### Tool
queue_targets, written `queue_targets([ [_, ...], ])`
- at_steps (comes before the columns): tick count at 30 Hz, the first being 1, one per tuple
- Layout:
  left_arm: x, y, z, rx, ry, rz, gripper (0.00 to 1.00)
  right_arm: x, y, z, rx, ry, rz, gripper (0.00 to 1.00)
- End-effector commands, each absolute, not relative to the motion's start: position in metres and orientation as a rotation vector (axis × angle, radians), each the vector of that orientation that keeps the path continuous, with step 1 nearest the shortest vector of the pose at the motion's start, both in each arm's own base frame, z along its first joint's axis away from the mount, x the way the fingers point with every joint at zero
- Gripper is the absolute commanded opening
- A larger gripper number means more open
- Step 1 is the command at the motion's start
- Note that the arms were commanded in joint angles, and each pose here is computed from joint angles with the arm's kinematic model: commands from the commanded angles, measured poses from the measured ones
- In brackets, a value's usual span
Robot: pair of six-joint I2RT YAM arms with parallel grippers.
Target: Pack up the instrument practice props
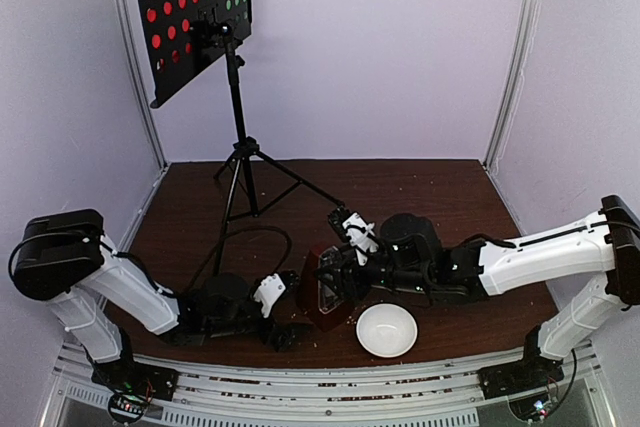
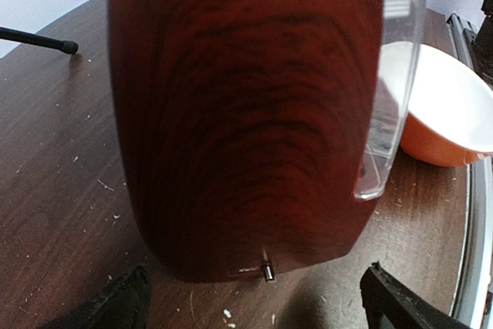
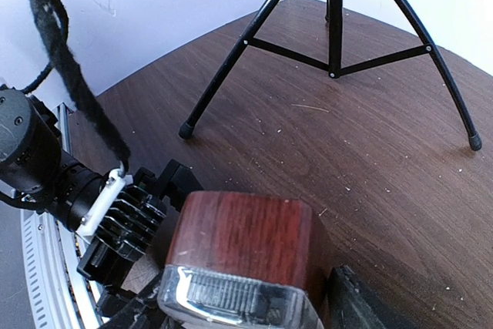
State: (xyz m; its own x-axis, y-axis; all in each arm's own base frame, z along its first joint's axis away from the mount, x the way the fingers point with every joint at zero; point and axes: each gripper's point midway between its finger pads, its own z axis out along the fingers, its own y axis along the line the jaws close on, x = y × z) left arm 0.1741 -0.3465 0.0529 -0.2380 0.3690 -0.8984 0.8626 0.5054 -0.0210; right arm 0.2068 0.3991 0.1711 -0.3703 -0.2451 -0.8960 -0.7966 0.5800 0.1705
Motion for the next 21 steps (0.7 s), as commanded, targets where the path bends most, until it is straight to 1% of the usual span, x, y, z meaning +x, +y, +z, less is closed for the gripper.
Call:
queue_targets([
  [1, 0.188, -0.356, 0.064, 0.988, 1.743, -0.630, 0.97, 0.202, 0.401, 0.175, -0.836, 1.880, 0.810, 0.66],
  [6, 0.187, -0.361, 0.056, 1.027, 1.745, -0.625, 0.94, 0.202, 0.402, 0.176, -0.826, 1.877, 0.820, 0.67],
  [10, 0.189, -0.359, 0.051, 1.039, 1.749, -0.644, 0.88, 0.202, 0.402, 0.177, -0.818, 1.874, 0.826, 0.67],
  [13, 0.189, -0.361, 0.050, 1.059, 1.742, -0.658, 0.80, 0.202, 0.401, 0.176, -0.814, 1.875, 0.829, 0.67],
  [17, 0.188, -0.361, 0.048, 1.070, 1.742, -0.657, 0.67, 0.202, 0.401, 0.176, -0.810, 1.874, 0.834, 0.67],
  [21, 0.189, -0.361, 0.046, 1.070, 1.745, -0.651, 0.57, 0.202, 0.400, 0.176, -0.802, 1.873, 0.840, 0.67],
])
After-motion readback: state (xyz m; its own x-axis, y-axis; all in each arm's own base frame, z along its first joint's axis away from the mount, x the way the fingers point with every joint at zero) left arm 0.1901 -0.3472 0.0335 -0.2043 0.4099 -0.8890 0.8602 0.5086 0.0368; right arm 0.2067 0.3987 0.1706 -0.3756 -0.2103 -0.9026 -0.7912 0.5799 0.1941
